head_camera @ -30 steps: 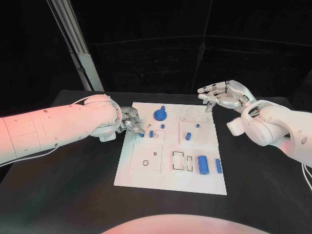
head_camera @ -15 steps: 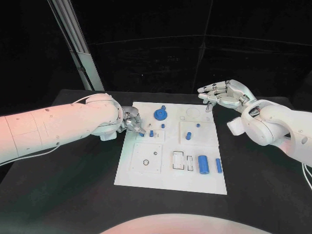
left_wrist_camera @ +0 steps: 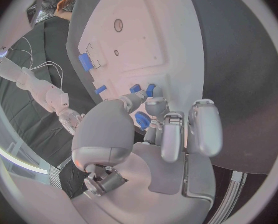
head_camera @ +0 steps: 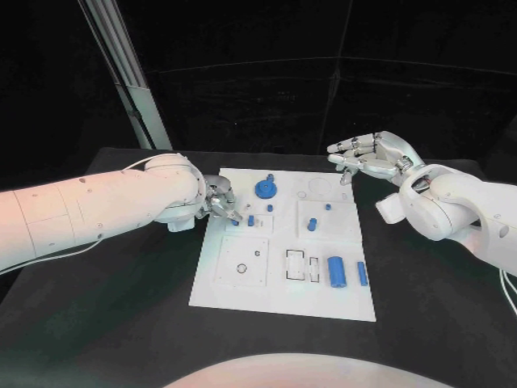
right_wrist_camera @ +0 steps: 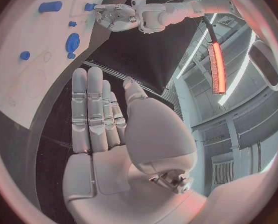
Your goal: Assemble the parts on the task board
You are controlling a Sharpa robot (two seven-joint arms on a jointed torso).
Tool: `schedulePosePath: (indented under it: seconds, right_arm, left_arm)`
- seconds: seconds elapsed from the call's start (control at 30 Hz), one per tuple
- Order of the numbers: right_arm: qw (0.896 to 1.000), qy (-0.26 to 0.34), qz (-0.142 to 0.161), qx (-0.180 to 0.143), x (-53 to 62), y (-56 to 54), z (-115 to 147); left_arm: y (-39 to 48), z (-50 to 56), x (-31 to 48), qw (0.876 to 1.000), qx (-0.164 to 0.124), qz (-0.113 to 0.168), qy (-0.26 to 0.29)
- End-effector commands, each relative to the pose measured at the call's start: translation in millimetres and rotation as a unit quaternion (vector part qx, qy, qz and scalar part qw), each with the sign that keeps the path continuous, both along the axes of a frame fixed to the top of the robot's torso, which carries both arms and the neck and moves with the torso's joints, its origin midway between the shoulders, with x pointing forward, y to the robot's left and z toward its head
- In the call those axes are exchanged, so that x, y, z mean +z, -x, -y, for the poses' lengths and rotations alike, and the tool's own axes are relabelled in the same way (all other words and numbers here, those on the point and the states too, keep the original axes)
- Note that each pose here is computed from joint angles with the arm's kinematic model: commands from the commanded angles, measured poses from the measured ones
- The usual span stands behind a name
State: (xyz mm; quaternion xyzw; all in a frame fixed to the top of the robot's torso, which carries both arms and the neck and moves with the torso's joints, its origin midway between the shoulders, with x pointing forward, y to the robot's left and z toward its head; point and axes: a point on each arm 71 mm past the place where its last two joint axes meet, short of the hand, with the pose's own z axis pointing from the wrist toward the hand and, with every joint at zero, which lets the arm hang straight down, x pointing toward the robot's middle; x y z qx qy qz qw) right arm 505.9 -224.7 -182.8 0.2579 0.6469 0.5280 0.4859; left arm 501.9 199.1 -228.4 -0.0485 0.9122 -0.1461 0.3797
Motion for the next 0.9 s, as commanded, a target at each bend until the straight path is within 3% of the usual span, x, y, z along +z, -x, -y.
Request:
schedulePosePath:
  seconds: [0.03,0.9]
  right_arm:
    - [1.000,-0.003,0.003,0.005,1.5,0.1,-1.6]
    - [1.000,-0.003,0.002,0.006,1.3,-0.1,-2.3]
  left_arm:
    - [2.6,0.9,-4.4,1.000,-0.001,-0.017,-0.018]
    - [-1.9,0.0,-6.5,0.999,0.009,-0.023,-0.034]
